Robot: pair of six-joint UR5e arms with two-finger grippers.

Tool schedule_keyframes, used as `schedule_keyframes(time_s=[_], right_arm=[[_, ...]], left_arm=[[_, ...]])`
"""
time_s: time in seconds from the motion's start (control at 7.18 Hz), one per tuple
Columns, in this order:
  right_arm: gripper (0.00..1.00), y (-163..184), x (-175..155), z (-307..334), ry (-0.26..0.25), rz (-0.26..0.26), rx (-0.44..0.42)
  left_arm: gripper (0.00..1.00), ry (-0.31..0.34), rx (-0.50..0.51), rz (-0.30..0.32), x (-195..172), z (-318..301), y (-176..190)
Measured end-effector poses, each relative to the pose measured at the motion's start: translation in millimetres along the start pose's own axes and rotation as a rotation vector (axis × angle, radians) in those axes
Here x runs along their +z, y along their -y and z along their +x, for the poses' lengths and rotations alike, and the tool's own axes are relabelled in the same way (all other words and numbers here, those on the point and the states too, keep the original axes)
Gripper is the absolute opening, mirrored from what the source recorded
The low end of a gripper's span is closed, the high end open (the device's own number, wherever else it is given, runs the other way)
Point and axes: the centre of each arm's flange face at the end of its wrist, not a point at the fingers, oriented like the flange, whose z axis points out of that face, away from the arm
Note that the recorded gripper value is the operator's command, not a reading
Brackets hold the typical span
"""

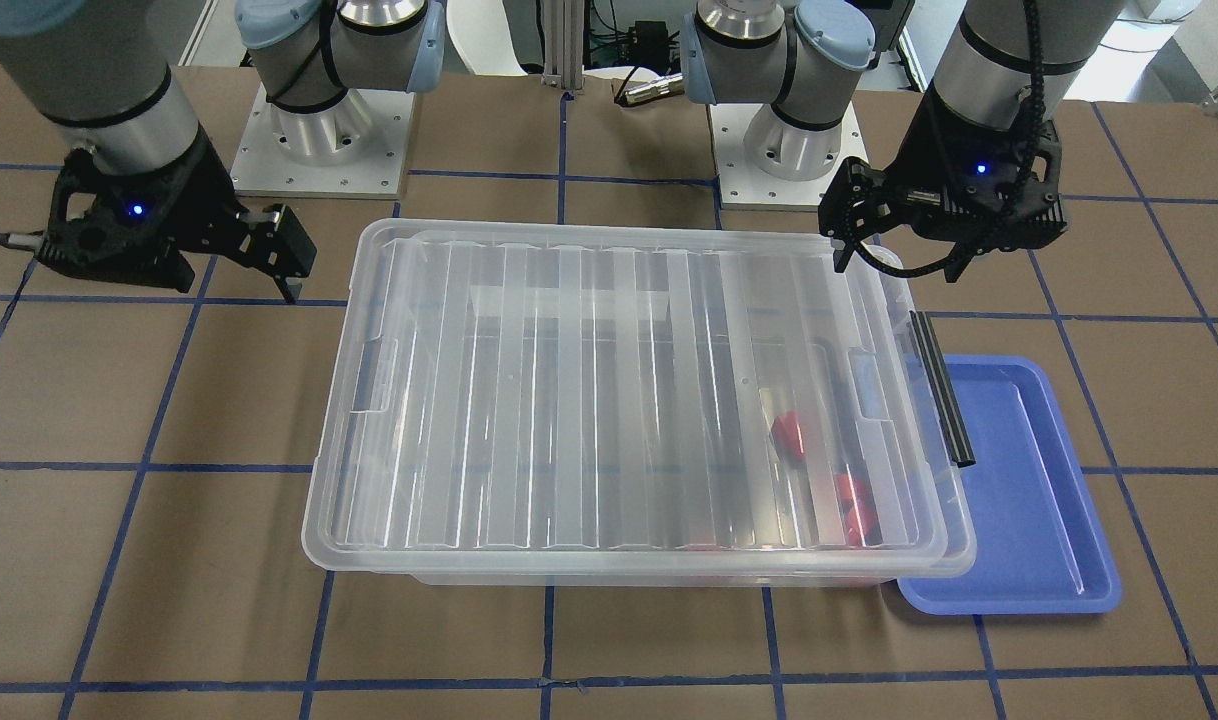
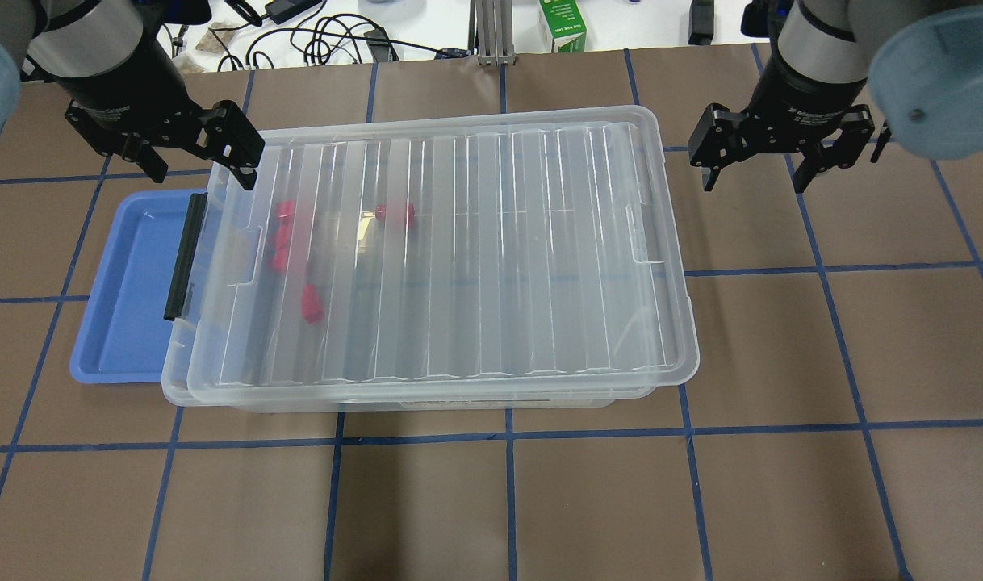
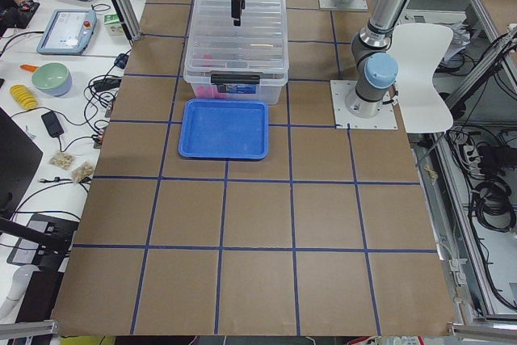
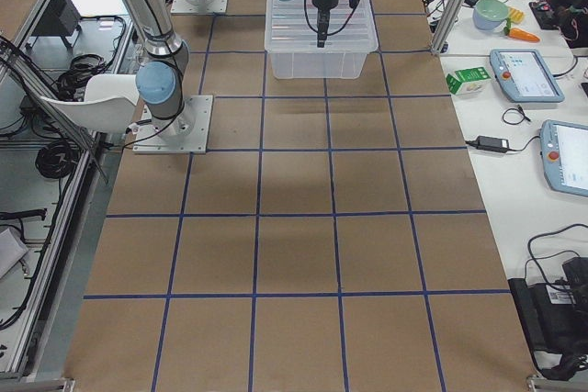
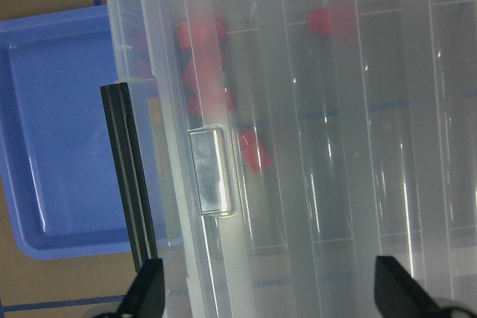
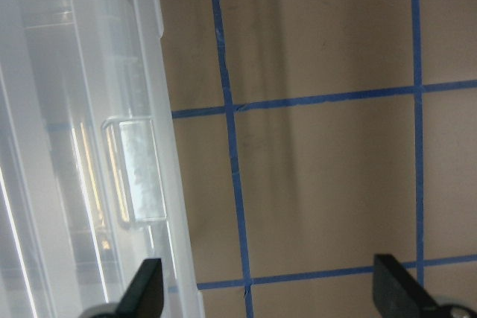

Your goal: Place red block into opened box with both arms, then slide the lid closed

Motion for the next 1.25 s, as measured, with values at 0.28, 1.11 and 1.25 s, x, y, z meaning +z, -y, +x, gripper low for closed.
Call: schedule_keyframes(time_s=[0.28,1.11,1.25], right_arm=[[1.00,-25,-13,-3,0.031,-0.050,0.008],[1.00,-35,-6,-6,0.020,-0.112,0.004],[1.00,-35,-7,-4,0.005,-0.106,0.004]], left_arm=[[1.00,0.000,-0.004,-0.001,0,0,0],[1.00,-0.003,-0.011,-0.002,1,0,1],[1.00,-0.003,-0.010,-0.001,1,0,1]])
